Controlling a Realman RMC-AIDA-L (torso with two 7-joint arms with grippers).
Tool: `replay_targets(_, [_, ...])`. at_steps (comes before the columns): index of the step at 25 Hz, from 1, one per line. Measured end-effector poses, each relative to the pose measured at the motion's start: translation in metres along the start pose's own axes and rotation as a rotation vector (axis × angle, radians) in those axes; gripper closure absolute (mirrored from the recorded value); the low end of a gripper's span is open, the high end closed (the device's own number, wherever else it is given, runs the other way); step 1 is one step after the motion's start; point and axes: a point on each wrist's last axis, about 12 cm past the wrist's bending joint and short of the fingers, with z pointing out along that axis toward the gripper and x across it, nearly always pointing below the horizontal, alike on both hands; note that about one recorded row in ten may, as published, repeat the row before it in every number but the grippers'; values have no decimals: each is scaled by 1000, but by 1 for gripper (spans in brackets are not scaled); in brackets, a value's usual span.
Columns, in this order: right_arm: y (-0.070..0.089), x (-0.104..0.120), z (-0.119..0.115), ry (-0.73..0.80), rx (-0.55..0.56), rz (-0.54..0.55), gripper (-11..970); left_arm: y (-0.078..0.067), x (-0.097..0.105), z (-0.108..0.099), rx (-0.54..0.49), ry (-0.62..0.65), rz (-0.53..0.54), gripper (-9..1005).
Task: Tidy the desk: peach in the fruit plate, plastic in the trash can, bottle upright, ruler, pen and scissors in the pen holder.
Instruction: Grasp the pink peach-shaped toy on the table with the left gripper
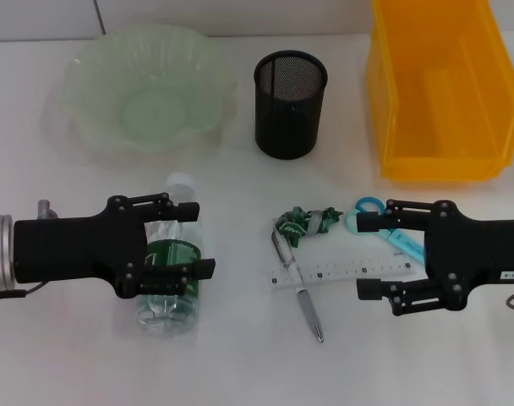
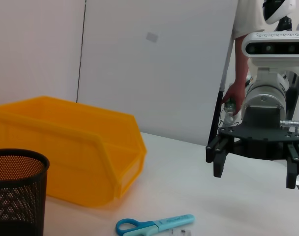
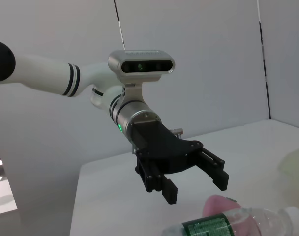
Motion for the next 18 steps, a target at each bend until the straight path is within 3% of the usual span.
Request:
replay_targets(12, [-1,3,2,-4,10,-1,117,-3,2,-8,-18,-19,-7,197])
replay_targets(18, [0,4,1,-13,16,3,118,0,5,-50,-207,-58,11,198])
